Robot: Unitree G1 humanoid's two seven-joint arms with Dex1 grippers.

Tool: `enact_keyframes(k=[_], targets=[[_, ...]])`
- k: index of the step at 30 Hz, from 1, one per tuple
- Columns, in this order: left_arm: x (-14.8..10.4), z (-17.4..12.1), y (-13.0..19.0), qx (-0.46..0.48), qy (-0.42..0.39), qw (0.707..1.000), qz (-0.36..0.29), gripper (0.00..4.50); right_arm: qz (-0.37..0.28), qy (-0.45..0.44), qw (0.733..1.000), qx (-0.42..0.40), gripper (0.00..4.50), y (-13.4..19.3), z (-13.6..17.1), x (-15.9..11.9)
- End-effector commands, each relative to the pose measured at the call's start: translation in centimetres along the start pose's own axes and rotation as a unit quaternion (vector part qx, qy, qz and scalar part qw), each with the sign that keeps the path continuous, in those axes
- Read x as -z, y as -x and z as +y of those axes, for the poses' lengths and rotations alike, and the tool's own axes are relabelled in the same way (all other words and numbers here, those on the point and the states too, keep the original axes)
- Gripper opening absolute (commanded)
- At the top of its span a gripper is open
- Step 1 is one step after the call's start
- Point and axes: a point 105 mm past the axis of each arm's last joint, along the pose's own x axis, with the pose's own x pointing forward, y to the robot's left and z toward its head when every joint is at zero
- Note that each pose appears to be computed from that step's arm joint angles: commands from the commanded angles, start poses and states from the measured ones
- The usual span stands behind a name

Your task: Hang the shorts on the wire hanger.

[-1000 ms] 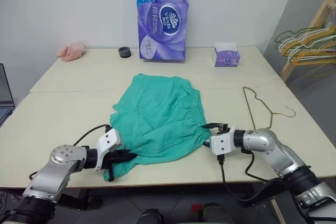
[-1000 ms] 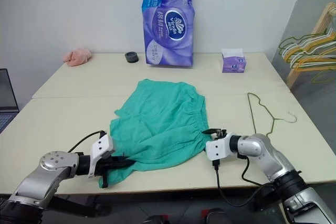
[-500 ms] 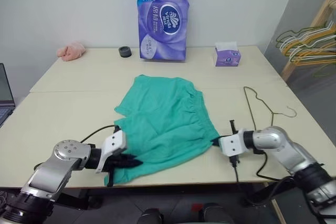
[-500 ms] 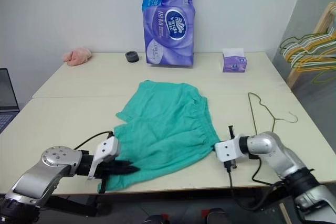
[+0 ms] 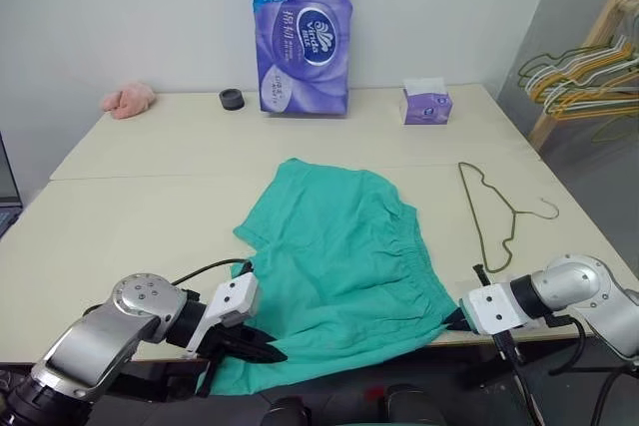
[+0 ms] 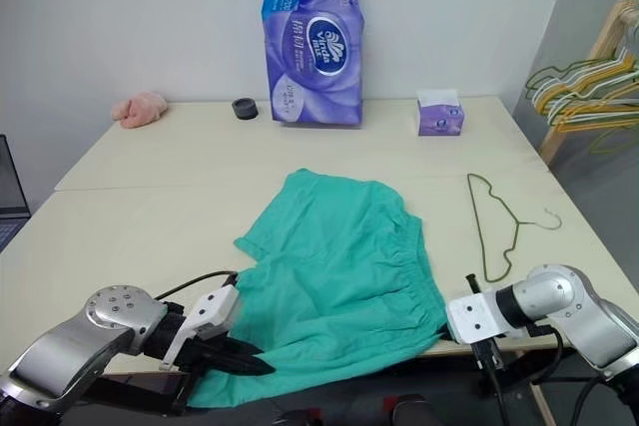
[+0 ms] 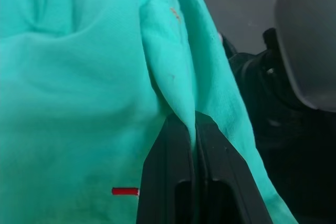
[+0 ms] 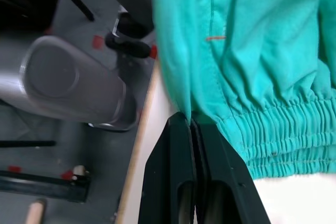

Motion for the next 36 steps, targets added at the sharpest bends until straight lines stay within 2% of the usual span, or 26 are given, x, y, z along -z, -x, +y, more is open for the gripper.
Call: enact_keyframes(k=[1,4,7,11,15,20,22,24,26,27,28,32,36], targets=[[-0.8,-0.2,-0.3,-0.001,0.010,1.000,-0.012,0.48,-0.006,0.010,1.000,0.004,0.00,0.5,-0.5,-1.0],[-1.3,-0.5,-0.3,0.009,0.021,1.000,-0.020,1.25,0.007,0.013,1.000,0.003,0.66,0.8,-0.4,-0.8],[-1.5,-0.4,-0.3,0.000,0.015,0.999,-0.029,2.14,0.054,-0.001,0.998,-0.014,1.67,2.7,0.1,0.9],[-2.6,0.5,0.5,-0.032,0.001,0.998,-0.057,3.31,0.068,-0.066,0.994,0.049,2.99,5.8,-1.4,2.6],[-4.9,2.8,1.8,-0.108,-0.043,0.988,-0.102,4.48,0.040,-0.157,0.970,0.182,3.03,9.1,-4.0,4.1],[-9.6,7.7,3.8,-0.273,-0.139,0.938,-0.163,4.48,-0.031,-0.306,0.879,0.364,3.03,10.3,-6.2,6.7],[-10.7,8.7,4.3,-0.304,-0.161,0.922,-0.174,4.48,-0.023,-0.375,0.831,0.410,3.03,9.8,-6.1,8.3],[-11.0,8.8,4.2,-0.299,-0.171,0.923,-0.172,4.48,-0.012,-0.420,0.791,0.444,3.03,9.5,-6.1,9.5],[-10.9,8.2,3.7,-0.262,-0.182,0.935,-0.155,4.48,-0.018,-0.503,0.706,0.498,3.03,8.7,-6.6,11.5],[-10.9,8.0,3.5,-0.249,-0.187,0.939,-0.148,4.48,-0.019,-0.531,0.677,0.510,3.03,8.2,-6.7,12.0],[-10.8,7.9,3.4,-0.242,-0.189,0.941,-0.143,4.48,-0.019,-0.548,0.659,0.516,3.03,8.0,-6.8,12.3],[-10.1,7.3,3.2,-0.200,-0.188,0.954,-0.119,4.48,-0.015,-0.575,0.629,0.523,3.03,7.5,-8.0,13.1],[-10.0,8.0,3.5,-0.204,-0.193,0.954,-0.107,4.48,0.014,-0.615,0.607,0.503,3.03,6.6,-8.7,15.1]])
